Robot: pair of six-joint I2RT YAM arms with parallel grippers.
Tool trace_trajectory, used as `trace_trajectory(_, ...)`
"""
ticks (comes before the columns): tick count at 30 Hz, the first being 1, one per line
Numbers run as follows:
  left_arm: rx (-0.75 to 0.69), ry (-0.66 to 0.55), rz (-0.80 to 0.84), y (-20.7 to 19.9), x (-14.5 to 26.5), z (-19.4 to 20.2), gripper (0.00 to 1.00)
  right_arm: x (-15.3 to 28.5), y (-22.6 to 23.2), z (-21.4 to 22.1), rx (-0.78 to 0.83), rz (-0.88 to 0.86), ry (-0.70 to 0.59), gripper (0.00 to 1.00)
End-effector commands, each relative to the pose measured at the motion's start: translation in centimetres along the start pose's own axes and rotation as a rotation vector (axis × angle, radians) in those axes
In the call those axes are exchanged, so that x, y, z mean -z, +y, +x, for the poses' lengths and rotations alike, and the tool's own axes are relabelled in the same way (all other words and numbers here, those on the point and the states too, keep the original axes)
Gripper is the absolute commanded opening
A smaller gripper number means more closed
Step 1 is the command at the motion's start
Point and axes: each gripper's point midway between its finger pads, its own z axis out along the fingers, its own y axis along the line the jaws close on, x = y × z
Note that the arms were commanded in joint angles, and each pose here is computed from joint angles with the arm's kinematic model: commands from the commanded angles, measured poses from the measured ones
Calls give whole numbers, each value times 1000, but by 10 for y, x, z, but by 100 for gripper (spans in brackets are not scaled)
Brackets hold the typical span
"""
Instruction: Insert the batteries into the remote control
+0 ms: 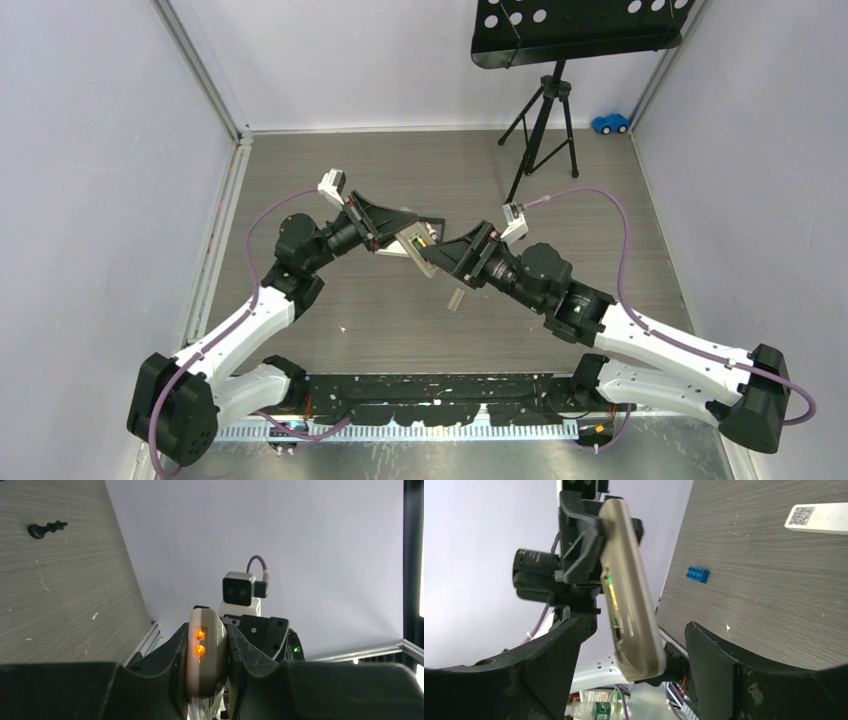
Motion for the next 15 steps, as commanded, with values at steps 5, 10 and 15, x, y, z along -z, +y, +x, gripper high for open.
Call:
trace_trajectory(5,-217,224,91,-17,9,34,0,19,24,-3,186,-94,36,77)
trace_trajectory(10,-252,292,122,-24,10,42,0,21,19,2,316,-46,95,62)
trace_trajectory(15,-270,331,152,-30,12,46,0,14,17,12,341,-39,161,50)
